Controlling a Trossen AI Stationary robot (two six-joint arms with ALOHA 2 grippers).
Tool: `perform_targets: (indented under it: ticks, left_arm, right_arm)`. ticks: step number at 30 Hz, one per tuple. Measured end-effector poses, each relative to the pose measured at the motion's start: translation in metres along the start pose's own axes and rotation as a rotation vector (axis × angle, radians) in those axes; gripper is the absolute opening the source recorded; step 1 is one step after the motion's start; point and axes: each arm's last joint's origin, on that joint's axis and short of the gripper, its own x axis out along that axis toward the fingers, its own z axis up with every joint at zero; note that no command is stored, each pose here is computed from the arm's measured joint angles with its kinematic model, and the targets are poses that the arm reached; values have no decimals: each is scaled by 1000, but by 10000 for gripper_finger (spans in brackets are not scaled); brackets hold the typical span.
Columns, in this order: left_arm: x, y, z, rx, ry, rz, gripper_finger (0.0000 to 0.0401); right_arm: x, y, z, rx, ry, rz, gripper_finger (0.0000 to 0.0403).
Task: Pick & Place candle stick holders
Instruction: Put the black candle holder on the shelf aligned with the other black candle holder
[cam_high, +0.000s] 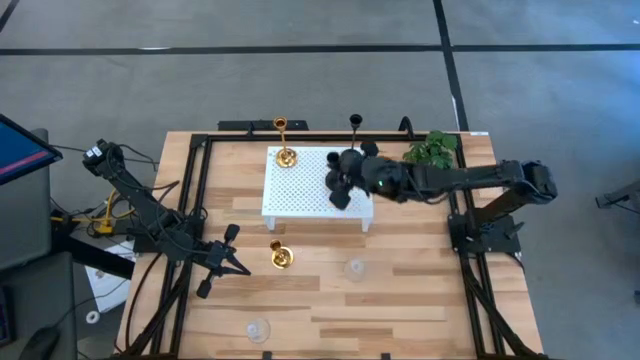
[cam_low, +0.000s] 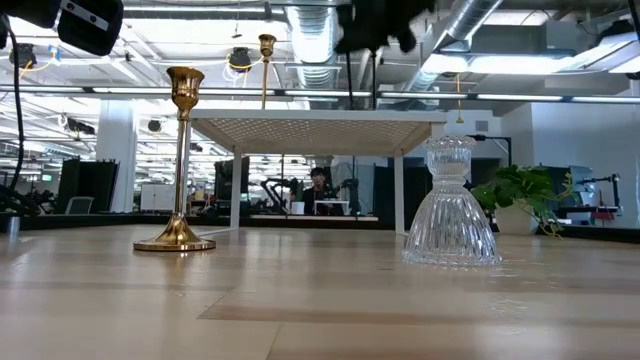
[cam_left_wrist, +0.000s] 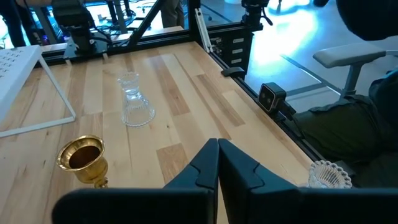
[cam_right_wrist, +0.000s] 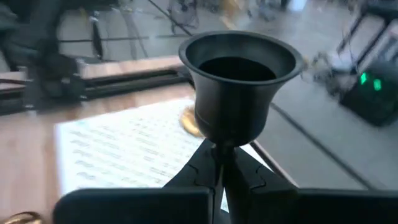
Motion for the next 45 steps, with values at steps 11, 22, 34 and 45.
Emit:
perform_targets:
  ticks: [11,22,34,45]
  left_arm:
    - [0,0,0,-34,1,-6,7]
    - [1,-2,-1,-31,11,-40,7]
    - [1,-2,-1,-31,12,-40,9]
    - [1,-2,-1,-20,11,-40,9]
  right_arm:
    - [12,-26,-30,68,-66,-11,0]
    - [-9,-42,-31,121,-96,22,0]
    - [-12,-42,-38,130,-11,38,0]
    - [-11,-44,-37,140,-31,39,0]
